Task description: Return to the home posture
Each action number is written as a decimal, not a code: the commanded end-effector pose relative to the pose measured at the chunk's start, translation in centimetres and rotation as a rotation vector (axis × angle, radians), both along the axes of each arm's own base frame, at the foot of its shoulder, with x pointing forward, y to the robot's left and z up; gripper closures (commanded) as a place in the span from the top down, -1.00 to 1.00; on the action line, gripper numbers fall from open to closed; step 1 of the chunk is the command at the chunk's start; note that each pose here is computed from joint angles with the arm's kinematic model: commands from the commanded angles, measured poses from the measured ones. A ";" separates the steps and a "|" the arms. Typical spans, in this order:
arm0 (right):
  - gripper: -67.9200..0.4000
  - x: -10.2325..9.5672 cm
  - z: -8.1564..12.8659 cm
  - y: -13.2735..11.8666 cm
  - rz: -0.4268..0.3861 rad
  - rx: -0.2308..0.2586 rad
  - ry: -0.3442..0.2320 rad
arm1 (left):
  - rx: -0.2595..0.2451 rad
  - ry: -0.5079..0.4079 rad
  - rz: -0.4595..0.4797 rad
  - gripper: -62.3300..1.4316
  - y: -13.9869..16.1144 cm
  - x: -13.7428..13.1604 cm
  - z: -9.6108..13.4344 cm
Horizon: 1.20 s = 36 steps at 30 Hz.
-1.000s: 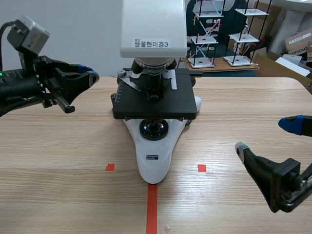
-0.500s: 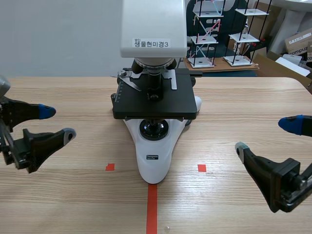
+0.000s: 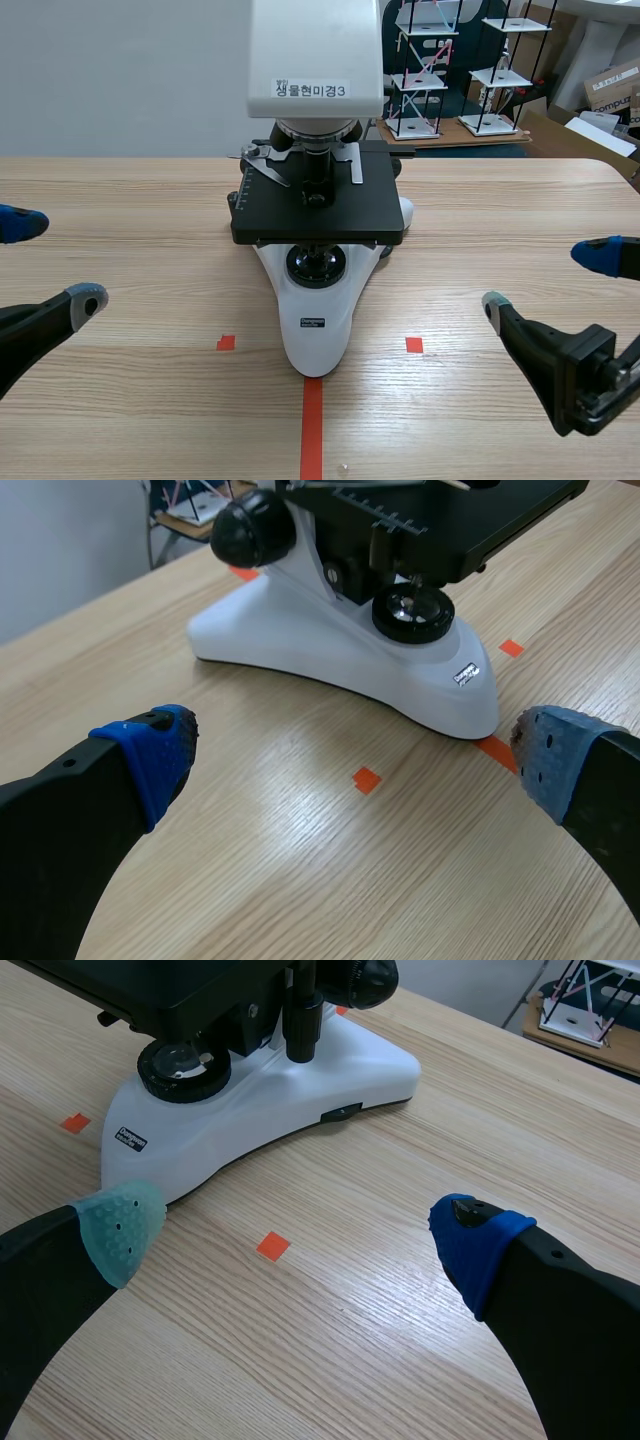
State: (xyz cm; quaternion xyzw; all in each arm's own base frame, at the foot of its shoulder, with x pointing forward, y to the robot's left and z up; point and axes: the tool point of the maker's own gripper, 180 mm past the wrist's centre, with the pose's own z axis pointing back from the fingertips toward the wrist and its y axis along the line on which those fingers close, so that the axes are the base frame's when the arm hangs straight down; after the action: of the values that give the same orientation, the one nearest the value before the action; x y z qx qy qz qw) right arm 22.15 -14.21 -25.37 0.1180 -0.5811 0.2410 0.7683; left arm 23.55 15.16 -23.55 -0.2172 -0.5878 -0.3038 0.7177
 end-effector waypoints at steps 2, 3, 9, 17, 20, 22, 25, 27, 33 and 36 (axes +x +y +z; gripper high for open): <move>0.70 0.3 0.7 -0.1 -0.005 0.010 -0.023 | -0.012 -0.043 0.009 1.00 -0.9 -0.8 0.9; 0.70 0.3 0.7 -0.1 -0.005 0.010 -0.023 | -0.001 -0.056 0.008 1.00 -1.1 -1.2 1.1; 0.70 0.3 0.7 -0.1 -0.005 0.010 -0.023 | 0.031 -0.093 0.020 1.00 -2.4 -3.1 1.6; 0.70 0.3 0.7 -0.1 -0.005 0.010 -0.023 | 0.045 -0.104 0.040 1.00 -3.2 -3.8 1.3; 0.70 0.3 0.7 -0.1 -0.005 0.010 -0.023 | 0.042 -0.105 0.042 1.00 -3.2 -3.8 1.4; 0.70 0.3 0.7 -0.1 -0.005 0.010 -0.023 | 0.042 -0.105 0.042 1.00 -3.2 -3.8 1.4; 0.70 0.3 0.7 -0.1 -0.005 0.010 -0.023 | 0.040 -0.104 0.044 1.00 -3.2 -3.8 1.4; 0.70 0.3 0.7 -0.1 -0.005 0.010 -0.023 | 0.034 -0.104 0.052 1.00 -3.2 -3.8 1.4; 0.70 0.3 0.7 -0.1 -0.005 0.010 -0.023 | 0.051 -0.102 0.053 1.00 -3.4 -4.1 0.9; 0.70 0.3 0.7 -0.1 -0.005 0.010 -0.023 | 0.044 -0.099 0.060 1.00 -3.5 -4.2 0.8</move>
State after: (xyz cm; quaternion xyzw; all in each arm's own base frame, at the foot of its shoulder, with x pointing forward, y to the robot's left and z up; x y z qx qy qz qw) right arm 22.15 -14.21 -25.37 0.1180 -0.5811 0.2410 0.7683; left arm 19.13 11.91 -23.54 -0.1632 -0.6089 -0.3139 0.7100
